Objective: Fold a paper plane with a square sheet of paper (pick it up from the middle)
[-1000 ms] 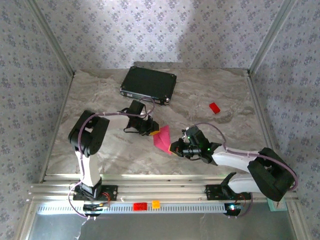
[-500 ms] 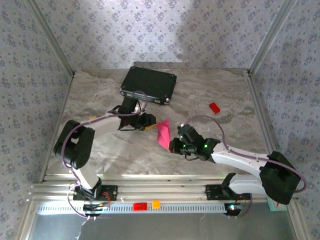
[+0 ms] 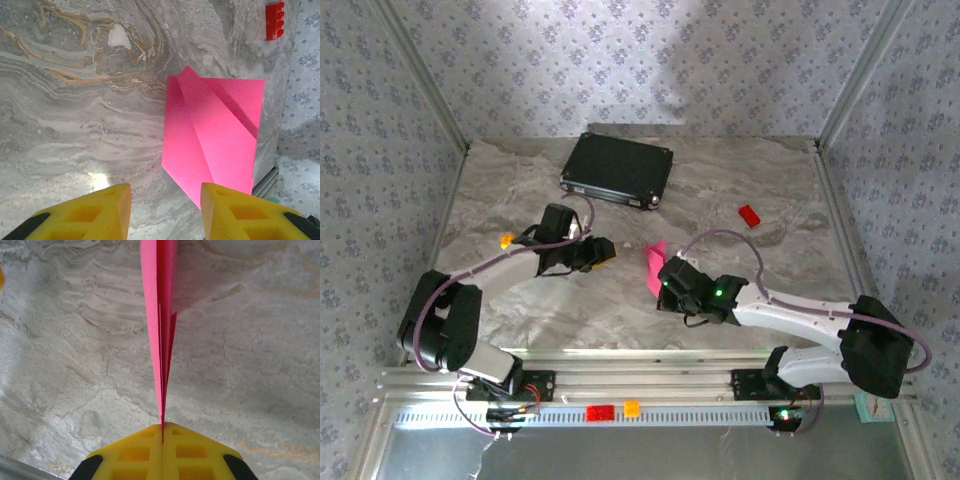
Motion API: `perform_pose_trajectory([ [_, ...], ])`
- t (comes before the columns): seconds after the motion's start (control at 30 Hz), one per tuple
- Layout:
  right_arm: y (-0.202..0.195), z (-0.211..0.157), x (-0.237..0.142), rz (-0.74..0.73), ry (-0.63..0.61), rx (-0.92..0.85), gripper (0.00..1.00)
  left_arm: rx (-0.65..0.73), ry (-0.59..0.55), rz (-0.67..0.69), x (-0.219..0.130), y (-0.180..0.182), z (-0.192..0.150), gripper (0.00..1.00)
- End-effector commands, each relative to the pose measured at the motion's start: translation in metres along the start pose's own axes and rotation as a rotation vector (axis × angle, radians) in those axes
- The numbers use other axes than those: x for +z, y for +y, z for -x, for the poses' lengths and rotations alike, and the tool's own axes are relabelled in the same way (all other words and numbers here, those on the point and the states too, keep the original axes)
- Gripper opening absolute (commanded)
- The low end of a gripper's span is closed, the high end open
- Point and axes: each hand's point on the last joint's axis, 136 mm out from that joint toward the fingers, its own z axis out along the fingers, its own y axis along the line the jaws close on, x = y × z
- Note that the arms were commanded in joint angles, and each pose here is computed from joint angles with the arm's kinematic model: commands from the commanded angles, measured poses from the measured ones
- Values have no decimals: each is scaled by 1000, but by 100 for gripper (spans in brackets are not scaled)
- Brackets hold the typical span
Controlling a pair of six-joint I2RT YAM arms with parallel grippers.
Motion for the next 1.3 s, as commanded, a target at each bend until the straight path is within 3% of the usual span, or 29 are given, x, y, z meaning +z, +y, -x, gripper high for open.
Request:
perform_pose_trajectory([
  [0.0,7,-1,-8,-46,-40,72,0,25,32,18,-6,3,-9,41],
  [0.37,25,-27,-13,-56,2,3,0,4,39,-20,-9,-10,-7,42],
  [0.63,16,-14,-26,-100,-79,-67,0,55,21,-1,-18,0,-18,42],
  [0.83,10,7,-53,-267,-221,-206,0,61,-16,35,-40,14,-33,42],
  [1.07,-14,-14,-65,-394,-165,-302,0,69,-65,102,-62,25,-38,47],
  [1.27,-24,-10,-71,-387,-141,-351,0,33,-163,137,-86,29,-28,54],
])
